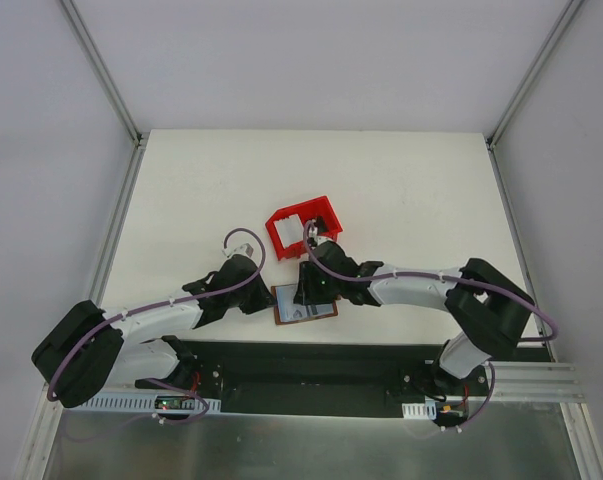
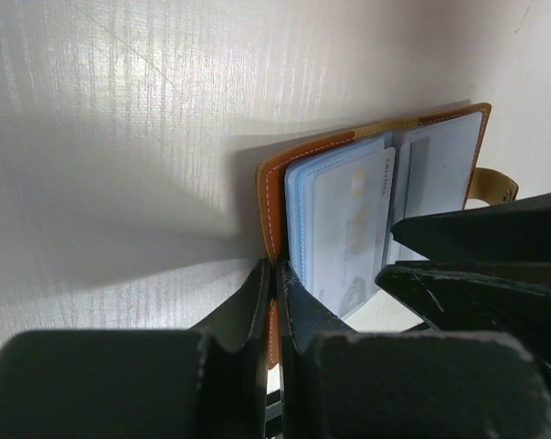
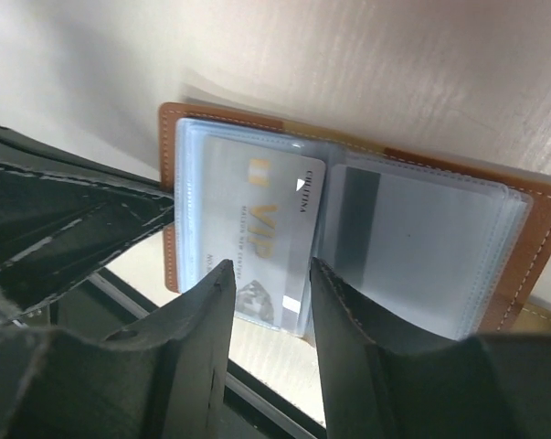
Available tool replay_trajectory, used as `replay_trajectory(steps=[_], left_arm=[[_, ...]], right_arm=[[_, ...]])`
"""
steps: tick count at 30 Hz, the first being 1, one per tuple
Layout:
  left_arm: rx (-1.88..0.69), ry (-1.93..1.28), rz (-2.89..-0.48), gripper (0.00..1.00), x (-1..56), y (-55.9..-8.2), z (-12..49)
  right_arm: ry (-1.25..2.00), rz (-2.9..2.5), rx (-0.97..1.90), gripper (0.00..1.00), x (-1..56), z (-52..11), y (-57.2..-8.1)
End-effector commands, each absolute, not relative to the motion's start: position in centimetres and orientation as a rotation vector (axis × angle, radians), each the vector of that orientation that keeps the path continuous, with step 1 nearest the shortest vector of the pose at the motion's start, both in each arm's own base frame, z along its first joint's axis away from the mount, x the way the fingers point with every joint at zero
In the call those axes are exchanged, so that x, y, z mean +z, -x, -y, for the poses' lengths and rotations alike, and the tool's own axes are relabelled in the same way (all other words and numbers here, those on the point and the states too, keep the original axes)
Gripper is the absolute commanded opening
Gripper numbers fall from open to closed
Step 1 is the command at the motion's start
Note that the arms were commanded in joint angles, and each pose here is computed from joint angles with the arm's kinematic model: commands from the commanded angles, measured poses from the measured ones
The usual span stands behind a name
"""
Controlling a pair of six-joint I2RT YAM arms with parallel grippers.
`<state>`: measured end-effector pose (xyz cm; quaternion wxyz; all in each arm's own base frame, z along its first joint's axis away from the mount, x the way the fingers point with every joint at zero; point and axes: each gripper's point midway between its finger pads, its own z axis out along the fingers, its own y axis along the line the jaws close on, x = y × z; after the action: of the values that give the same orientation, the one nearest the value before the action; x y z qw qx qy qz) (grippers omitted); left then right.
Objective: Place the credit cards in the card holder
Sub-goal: Insert the credit card into the card holder, then turn over the card slot in the card holder.
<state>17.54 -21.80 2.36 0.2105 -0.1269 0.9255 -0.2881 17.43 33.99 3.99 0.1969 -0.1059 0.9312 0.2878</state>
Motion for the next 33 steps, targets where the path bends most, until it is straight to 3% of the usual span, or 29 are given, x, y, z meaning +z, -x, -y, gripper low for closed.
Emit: replay_trajectory(steps=[1, 21, 33], left_arm=[[-0.811, 0.342, -2.554, 0.00, 2.7, -17.6, 21.7], [-0.818, 0.327, -2.551, 0.00, 2.9, -17.8, 21.9], [-0.865, 0.321, -2.505, 0.00, 4.1, -17.6, 21.9]], right_arm=[[0.302, -2.631, 0.797, 0.41, 3.9, -34.5, -17.6], [0.461, -2.573, 0.985, 0.33, 5.3, -38.3, -16.8], [0.508, -2.524, 0.785, 0.51, 7.1, -36.3, -18.0]])
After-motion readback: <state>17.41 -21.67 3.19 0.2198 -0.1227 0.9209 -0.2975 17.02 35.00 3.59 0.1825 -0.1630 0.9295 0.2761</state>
